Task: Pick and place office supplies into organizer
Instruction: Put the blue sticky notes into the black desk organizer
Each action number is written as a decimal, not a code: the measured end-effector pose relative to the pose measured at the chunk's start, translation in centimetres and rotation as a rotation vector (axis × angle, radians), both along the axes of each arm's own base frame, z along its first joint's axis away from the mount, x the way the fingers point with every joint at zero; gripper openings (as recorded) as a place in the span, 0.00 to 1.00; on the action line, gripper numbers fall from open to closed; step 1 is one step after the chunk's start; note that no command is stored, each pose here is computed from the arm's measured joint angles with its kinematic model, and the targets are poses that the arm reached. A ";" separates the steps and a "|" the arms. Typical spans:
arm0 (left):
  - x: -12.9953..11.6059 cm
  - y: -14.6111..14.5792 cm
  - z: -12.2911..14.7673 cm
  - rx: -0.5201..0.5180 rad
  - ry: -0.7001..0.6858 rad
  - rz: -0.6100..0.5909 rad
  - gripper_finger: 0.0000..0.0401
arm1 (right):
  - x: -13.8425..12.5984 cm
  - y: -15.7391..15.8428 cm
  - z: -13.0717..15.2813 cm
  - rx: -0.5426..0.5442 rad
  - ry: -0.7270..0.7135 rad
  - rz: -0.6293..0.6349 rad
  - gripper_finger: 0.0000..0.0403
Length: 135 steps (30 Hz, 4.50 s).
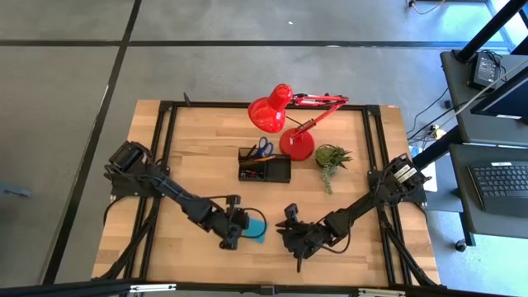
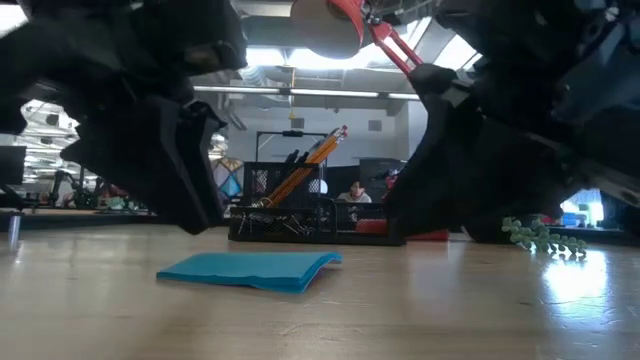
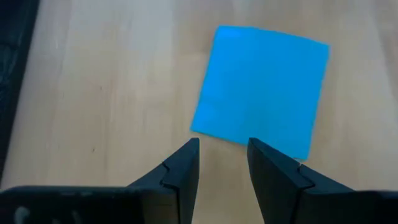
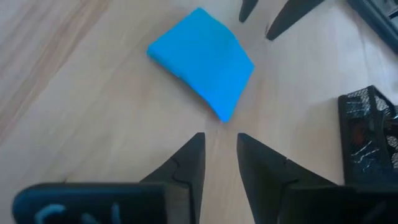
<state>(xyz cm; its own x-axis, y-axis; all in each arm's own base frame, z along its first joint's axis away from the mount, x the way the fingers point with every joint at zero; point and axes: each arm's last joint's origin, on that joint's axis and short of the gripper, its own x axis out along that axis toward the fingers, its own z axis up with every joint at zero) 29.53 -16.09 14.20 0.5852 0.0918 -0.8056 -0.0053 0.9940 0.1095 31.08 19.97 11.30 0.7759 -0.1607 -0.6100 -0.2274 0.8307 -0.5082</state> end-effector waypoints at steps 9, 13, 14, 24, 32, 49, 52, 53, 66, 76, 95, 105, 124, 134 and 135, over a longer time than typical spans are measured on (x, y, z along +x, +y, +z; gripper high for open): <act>-0.1 0.2 -1.2 0.009 0.073 -0.009 0.32 | 0.0 0.1 0.1 -0.030 0.001 0.030 0.24; 0.1 0.1 -1.8 0.004 0.078 -0.003 0.32 | 0.2 0.2 0.2 -0.016 -0.020 0.030 0.24; 0.2 0.1 -1.8 0.003 0.079 -0.002 0.32 | 0.2 0.2 0.2 -0.016 -0.023 0.032 0.24; 0.3 0.1 -1.9 0.001 0.074 0.001 0.32 | 0.3 0.2 0.3 -0.067 -0.002 0.122 0.24; 0.4 0.1 -1.9 -0.004 0.062 0.001 0.32 | 0.8 -0.5 0.3 -0.129 0.007 0.147 0.24; 0.4 0.1 -2.0 -0.003 0.059 0.002 0.32 | 1.3 -0.2 -0.8 -0.292 0.009 0.281 0.24; 0.4 0.1 -2.0 -0.004 0.058 0.002 0.32 | 1.3 -0.2 -0.7 -0.292 0.007 0.283 0.24; 0.4 0.1 -2.0 -0.005 0.056 0.002 0.32 | 1.3 -0.2 -0.7 -0.289 0.007 0.281 0.24; 0.9 0.5 -1.9 -0.031 0.035 0.014 0.32 | 2.2 -0.5 -0.2 -0.237 0.053 0.299 0.24; 1.0 0.5 -1.9 -0.030 0.026 0.017 0.32 | 2.2 -1.1 -0.5 -0.250 0.094 0.292 0.24; 1.7 1.1 -1.8 -0.050 -0.004 0.040 0.32 | 2.5 -0.9 -1.6 -0.255 0.105 0.297 0.24; 1.8 1.5 -1.8 -0.071 0.011 0.039 0.32 | 2.6 -0.8 -1.5 -0.270 0.143 0.298 0.24; 1.9 1.4 -1.7 -0.104 -0.001 0.048 0.32 | 3.2 -0.4 -0.6 -0.224 0.209 0.261 0.24; 2.2 1.6 -2.7 -0.132 0.010 0.111 0.32 | 3.3 0.2 -1.2 -0.175 0.184 0.263 0.24; 2.2 1.6 -2.8 -0.136 0.010 0.115 0.32 | 3.4 0.2 -1.3 -0.169 0.183 0.260 0.24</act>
<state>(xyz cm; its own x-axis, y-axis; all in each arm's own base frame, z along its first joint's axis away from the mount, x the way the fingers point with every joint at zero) 31.75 -14.51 11.42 0.5687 0.0477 -0.8211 -0.1193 0.9925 -0.0250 34.46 20.16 9.96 0.6847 -0.0826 -0.7242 -0.5200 0.6408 -0.5647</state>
